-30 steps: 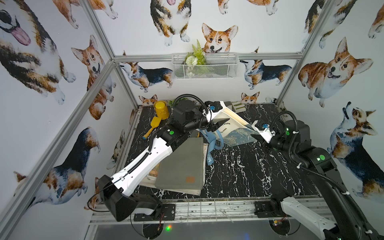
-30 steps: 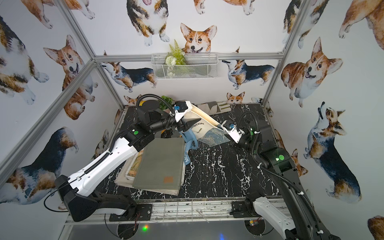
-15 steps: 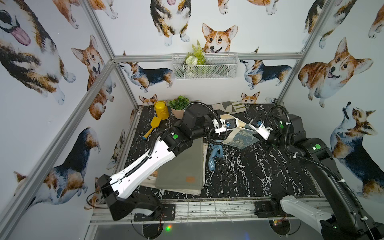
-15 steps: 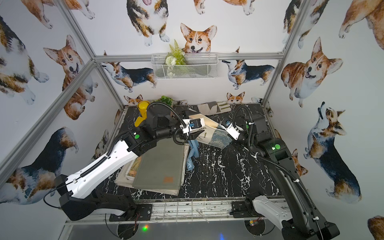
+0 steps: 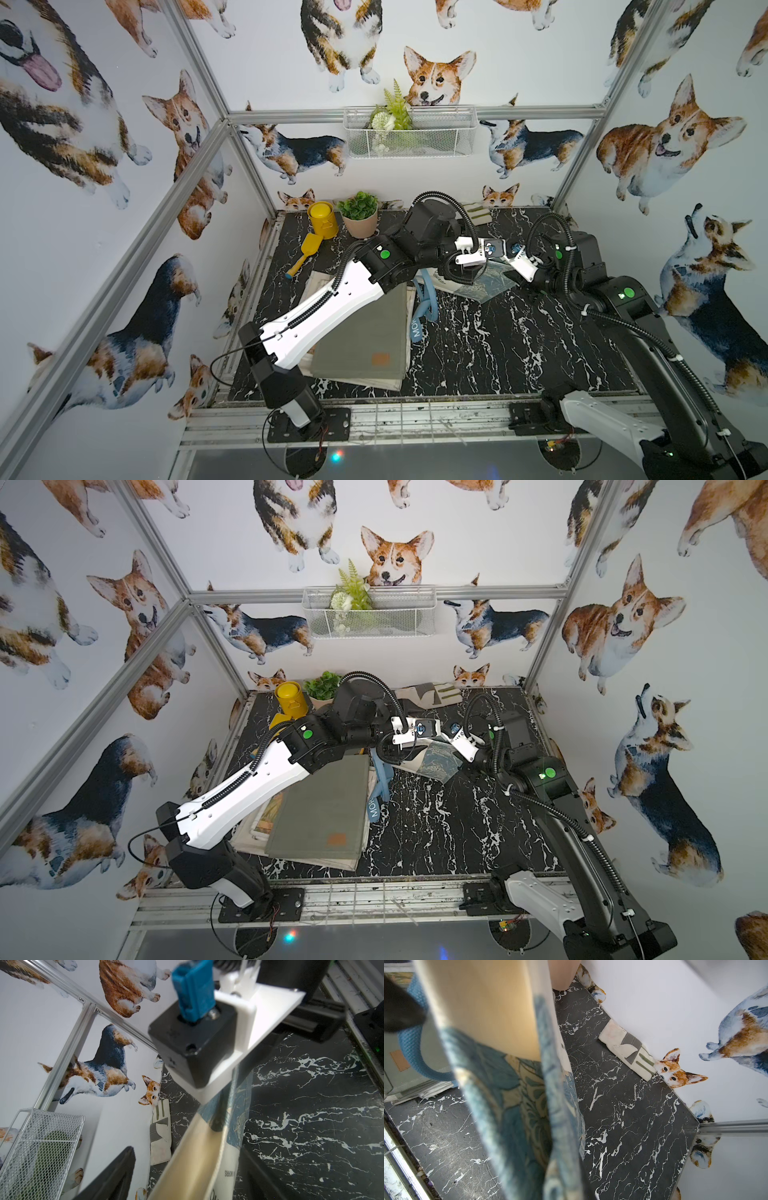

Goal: Put away the canvas bag
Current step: Press the canvas bag.

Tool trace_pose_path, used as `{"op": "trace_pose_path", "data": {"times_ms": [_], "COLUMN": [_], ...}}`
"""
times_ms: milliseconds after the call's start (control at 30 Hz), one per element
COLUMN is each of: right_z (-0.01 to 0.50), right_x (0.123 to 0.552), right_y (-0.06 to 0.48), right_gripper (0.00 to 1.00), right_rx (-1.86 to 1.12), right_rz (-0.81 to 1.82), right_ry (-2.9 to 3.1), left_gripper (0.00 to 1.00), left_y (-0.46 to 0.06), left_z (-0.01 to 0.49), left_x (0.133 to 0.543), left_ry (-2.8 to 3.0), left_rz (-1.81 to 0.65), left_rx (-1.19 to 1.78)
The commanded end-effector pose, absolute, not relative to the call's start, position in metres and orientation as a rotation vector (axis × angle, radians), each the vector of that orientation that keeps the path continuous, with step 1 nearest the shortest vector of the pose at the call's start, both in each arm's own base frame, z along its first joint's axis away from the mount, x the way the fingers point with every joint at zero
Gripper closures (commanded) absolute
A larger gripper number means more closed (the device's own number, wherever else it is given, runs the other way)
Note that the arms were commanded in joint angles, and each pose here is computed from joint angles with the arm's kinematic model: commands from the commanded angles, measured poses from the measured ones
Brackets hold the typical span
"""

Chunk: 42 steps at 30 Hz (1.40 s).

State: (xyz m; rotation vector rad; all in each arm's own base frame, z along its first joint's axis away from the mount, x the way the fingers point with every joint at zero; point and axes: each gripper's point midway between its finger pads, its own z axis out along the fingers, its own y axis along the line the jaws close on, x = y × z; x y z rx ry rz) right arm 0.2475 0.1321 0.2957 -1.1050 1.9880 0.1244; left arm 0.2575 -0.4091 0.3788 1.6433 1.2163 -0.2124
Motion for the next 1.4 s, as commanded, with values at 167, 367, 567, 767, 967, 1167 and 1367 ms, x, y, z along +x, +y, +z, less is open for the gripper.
{"op": "trace_pose_path", "data": {"times_ms": [167, 367, 567, 767, 967, 1167, 1367], "right_z": [0.316, 0.312, 0.304, 0.316, 0.322, 0.328, 0.337], "right_x": [0.262, 0.258, 0.249, 0.242, 0.246, 0.249, 0.242], "right_y": [0.144, 0.147, 0.150, 0.167, 0.171, 0.171, 0.173], "right_gripper": [1.00, 0.65, 0.35, 0.27, 0.27, 0.33, 0.57], "right_rx": [-1.103, -1.095, -1.042, -0.978, -0.945, -0.925, -0.927], "right_rz": [0.130, 0.166, 0.228, 0.373, 0.427, 0.441, 0.480], "right_ry": [1.863, 1.854, 1.810, 1.661, 1.617, 1.582, 1.539], "left_gripper": [0.45, 0.91, 1.00, 1.00, 1.00, 1.00, 1.00], "left_y": [-0.405, -0.399, -0.384, -0.357, -0.332, -0.318, -0.301], "left_z": [0.353, 0.356, 0.391, 0.428, 0.446, 0.455, 0.451], "left_x": [0.270, 0.272, 0.266, 0.251, 0.248, 0.242, 0.248], "left_ry": [1.309, 1.334, 1.256, 1.118, 1.065, 1.036, 1.062], "left_rz": [-0.168, -0.224, -0.373, -0.625, -0.698, -0.725, -0.691], "left_rx": [1.696, 1.661, 1.511, 1.349, 1.264, 1.232, 1.194]}}
